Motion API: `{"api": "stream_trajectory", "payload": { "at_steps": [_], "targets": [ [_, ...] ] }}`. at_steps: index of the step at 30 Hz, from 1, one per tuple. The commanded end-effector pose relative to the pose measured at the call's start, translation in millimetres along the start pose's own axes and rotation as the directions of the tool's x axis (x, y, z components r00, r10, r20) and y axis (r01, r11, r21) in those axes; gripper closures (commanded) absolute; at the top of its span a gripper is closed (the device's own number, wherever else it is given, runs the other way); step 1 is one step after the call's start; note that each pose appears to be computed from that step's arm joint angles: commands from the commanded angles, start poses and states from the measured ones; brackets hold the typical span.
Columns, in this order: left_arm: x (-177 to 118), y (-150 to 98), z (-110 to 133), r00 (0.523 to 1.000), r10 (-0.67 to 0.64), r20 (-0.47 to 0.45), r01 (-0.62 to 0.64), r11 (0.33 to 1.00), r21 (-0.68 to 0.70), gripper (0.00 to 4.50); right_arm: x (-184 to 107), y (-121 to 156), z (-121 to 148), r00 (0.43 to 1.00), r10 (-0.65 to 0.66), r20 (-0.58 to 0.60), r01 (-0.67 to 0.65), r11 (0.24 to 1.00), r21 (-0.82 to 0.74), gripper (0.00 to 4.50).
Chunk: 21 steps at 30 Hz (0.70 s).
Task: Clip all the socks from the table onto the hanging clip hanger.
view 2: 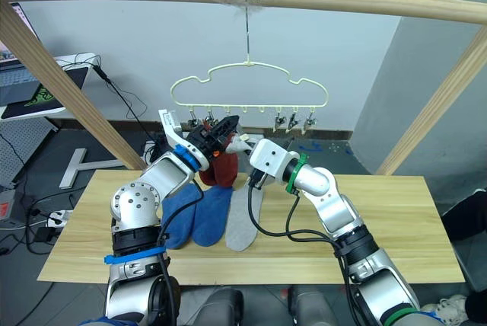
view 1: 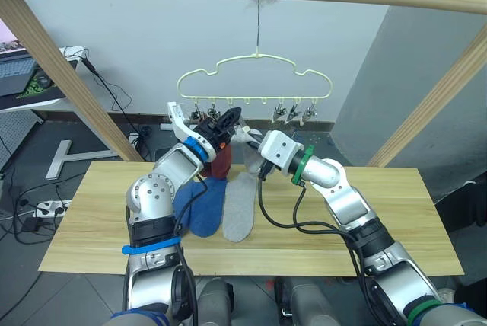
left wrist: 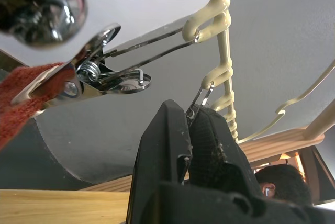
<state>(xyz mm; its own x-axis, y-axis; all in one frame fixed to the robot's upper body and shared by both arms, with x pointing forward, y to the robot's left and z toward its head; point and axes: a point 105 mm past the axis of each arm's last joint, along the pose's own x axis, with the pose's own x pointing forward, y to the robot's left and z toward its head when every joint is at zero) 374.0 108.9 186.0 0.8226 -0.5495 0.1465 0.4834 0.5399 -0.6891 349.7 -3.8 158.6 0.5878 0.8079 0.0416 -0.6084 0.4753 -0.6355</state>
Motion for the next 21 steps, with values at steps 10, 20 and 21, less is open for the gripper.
{"api": "stream_trajectory", "payload": {
  "at_steps": [10,20,21],
  "targets": [
    [-5,-15,8,0.997,-0.07,0.02,0.07,0.997,0.024,1.18,1,-11,11,0.999,-0.033,0.032,0.035,0.999,-0.04,4.5],
    [-32,-19,15,0.994,-0.106,-0.031,0.107,0.994,0.024,0.0,-2,-7,-6,0.999,-0.043,-0.016,0.045,0.982,0.184,3.37],
    [-36,-18,15,0.994,-0.099,-0.045,0.1,0.994,0.043,0.0,-2,-8,-7,0.999,-0.044,-0.019,0.047,0.981,0.19,3.08]
  ]
}}
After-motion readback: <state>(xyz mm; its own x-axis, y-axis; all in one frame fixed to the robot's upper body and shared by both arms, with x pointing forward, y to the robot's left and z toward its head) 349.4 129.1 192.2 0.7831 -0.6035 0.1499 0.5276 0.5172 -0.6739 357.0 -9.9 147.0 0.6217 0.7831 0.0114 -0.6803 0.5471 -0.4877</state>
